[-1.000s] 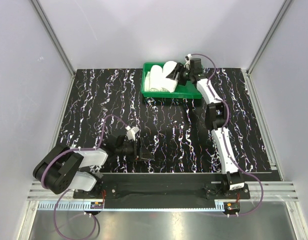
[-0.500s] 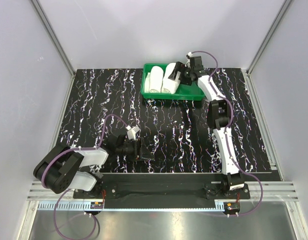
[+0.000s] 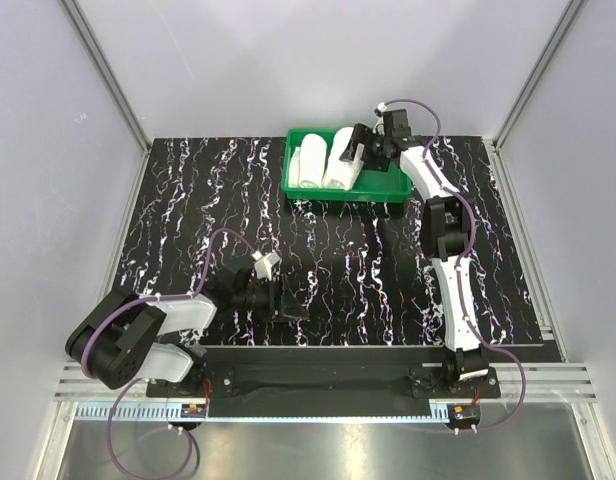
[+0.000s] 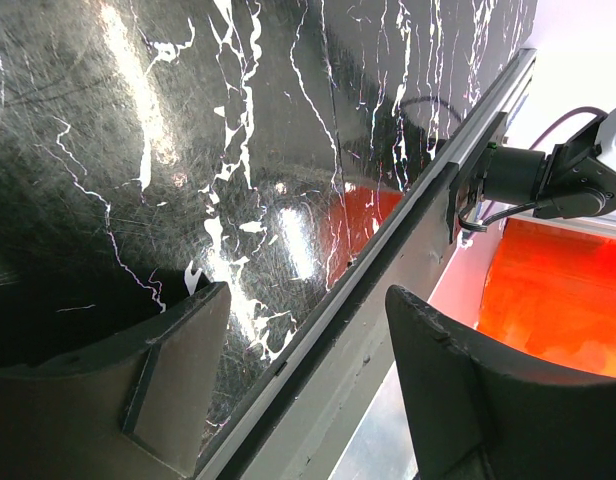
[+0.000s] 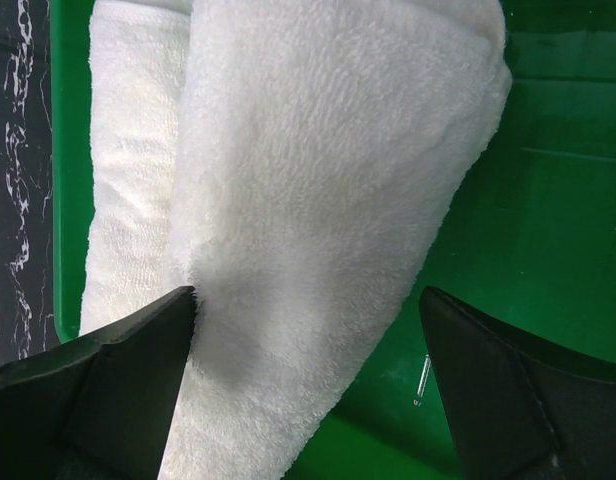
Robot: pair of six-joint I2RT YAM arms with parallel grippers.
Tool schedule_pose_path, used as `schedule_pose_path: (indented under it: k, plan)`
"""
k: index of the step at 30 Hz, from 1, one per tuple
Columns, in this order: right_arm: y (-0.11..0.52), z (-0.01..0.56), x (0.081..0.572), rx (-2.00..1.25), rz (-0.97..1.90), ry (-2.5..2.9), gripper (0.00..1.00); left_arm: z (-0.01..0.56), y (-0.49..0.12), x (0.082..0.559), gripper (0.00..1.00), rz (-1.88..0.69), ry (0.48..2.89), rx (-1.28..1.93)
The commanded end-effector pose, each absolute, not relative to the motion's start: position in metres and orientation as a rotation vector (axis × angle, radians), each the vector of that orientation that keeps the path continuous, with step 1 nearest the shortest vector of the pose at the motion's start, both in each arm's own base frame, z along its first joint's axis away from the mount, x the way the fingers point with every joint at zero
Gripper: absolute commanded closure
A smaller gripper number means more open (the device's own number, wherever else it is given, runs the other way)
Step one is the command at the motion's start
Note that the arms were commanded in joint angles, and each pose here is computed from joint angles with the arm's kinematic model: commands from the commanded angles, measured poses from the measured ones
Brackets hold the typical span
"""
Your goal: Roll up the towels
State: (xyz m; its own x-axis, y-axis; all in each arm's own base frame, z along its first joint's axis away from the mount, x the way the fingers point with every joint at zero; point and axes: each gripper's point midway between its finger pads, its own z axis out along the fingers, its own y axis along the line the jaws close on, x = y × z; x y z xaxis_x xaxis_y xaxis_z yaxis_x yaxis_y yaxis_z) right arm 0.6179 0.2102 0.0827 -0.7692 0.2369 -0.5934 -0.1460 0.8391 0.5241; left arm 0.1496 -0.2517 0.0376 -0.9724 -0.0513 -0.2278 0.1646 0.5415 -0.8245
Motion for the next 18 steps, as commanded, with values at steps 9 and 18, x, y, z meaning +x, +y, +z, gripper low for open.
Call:
schedule_pose_path:
  k: [9,18]
  plan:
    - [0.213,0.152,0.605,0.006,0.774,2.238,0.01,0.034,-0.25,0.156,0.3,-1.327,2.551,0.104]
    - [0.213,0.172,0.596,-0.004,0.781,2.218,0.01,0.036,-0.252,0.157,0.3,-1.331,2.548,0.106]
